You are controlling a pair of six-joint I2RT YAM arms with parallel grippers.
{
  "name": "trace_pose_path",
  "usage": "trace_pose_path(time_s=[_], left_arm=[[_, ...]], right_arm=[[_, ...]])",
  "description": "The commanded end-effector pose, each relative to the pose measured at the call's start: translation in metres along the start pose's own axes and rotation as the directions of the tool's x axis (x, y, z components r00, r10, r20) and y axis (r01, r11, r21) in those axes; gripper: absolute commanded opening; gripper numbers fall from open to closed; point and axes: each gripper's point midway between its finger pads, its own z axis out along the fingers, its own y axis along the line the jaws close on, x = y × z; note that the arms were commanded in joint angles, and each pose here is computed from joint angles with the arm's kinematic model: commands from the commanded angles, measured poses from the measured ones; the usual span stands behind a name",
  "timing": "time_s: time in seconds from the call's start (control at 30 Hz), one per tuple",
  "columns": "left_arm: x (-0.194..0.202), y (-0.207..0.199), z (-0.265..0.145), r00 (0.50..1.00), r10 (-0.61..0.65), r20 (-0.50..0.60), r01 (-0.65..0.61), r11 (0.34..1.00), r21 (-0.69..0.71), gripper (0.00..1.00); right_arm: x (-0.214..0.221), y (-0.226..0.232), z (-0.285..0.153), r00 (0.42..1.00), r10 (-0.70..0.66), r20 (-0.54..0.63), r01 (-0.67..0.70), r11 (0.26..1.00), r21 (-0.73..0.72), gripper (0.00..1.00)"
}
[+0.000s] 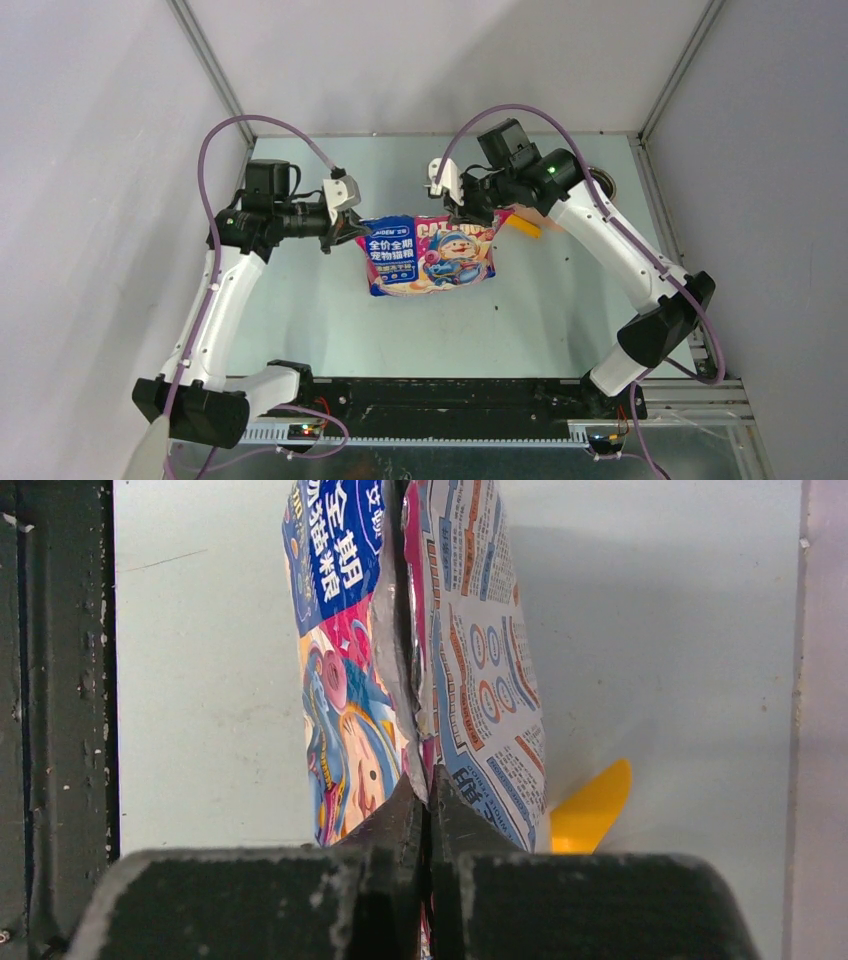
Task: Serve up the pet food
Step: Close the pet food bag at the center of the board.
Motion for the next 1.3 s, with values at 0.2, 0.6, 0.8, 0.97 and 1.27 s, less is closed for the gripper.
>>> trace_pose_path(time_s=[0.2, 0.6, 0.8, 0.97, 1.27], left_arm=[[-0.014, -0.01, -0.013, 0.998, 0.053, 0.043, -0.052, 0.999, -0.01, 0.0], [-0.013, -0.01, -0.015, 0.998, 0.051, 0.048, -0.05, 0.999, -0.015, 0.0], [-0.013, -0.01, -0.014, 0.998, 0.049, 0.051, -0.048, 0.999, -0.013, 0.0], [-0.013, -0.01, -0.014, 0.998, 0.048, 0.05, -0.047, 0.999, -0.013, 0.0], [-0.03, 0.013, -0.025, 0.998, 0.054, 0.023, -0.051, 0.991, -0.127, 0.0]], right_arm=[[0.013, 0.003, -0.051, 0.998, -0.036, -0.059, 0.04, 0.997, 0.072, 0.4], [0.03, 0.001, -0.043, 0.994, -0.033, -0.103, 0.04, 0.997, 0.066, 0.34], [0.035, 0.0, -0.036, 0.992, -0.028, -0.123, 0.036, 0.997, 0.063, 0.4], [0.029, -0.005, -0.031, 0.996, -0.017, -0.091, 0.024, 0.997, 0.07, 0.21], [0.02, -0.02, -0.067, 0.977, -0.08, -0.196, 0.109, 0.984, 0.142, 0.0]])
